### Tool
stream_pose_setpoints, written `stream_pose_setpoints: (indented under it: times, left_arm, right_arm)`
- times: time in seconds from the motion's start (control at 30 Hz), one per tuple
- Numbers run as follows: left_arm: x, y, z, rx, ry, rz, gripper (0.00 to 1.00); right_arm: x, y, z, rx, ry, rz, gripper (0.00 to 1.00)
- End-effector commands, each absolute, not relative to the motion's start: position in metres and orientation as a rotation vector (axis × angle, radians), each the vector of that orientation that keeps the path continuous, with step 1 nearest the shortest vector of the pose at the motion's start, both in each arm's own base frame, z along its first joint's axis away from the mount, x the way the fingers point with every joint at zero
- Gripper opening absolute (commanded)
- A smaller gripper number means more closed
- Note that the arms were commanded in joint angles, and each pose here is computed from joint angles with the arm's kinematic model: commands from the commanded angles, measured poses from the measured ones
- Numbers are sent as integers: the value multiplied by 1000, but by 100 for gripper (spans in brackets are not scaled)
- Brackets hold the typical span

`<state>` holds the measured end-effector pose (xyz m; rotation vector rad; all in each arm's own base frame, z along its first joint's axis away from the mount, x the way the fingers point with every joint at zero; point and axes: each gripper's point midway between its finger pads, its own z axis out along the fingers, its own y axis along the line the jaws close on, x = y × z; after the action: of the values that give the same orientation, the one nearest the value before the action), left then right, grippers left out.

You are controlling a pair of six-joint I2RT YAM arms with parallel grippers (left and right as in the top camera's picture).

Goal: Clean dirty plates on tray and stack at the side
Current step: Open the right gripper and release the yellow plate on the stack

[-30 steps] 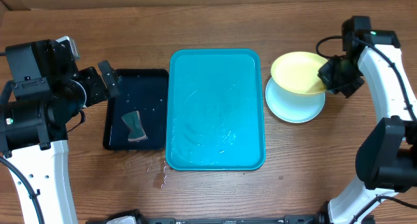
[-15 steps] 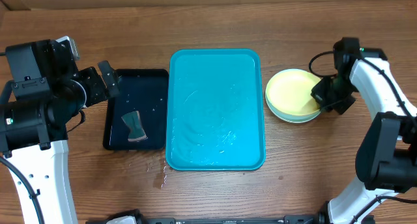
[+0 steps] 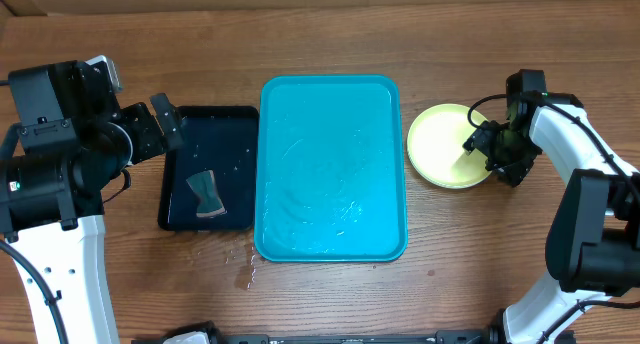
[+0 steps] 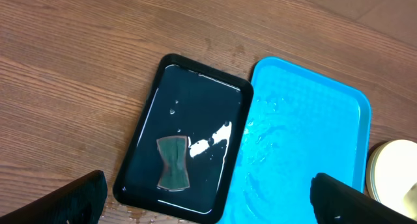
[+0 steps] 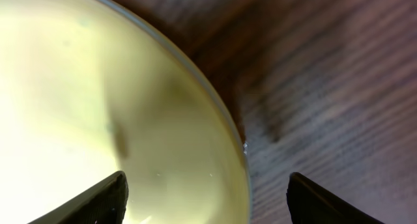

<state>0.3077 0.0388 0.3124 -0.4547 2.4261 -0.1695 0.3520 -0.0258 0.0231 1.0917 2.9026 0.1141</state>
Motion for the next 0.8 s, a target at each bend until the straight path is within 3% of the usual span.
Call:
stream_pose_setpoints:
  times: [0.0,0.13,0.77]
  left_arm:
    - [309,41,317,-474,2412,-166,100]
    - [309,41,317,-474,2411,-166,100]
    - [309,41,317,-474,2412,-166,100]
  right_arm:
    - [357,-26,34,889,2918,120,75]
    - [356,-25,34,799,2949,117,66]
    - [353,-1,37,483,3025,320,66]
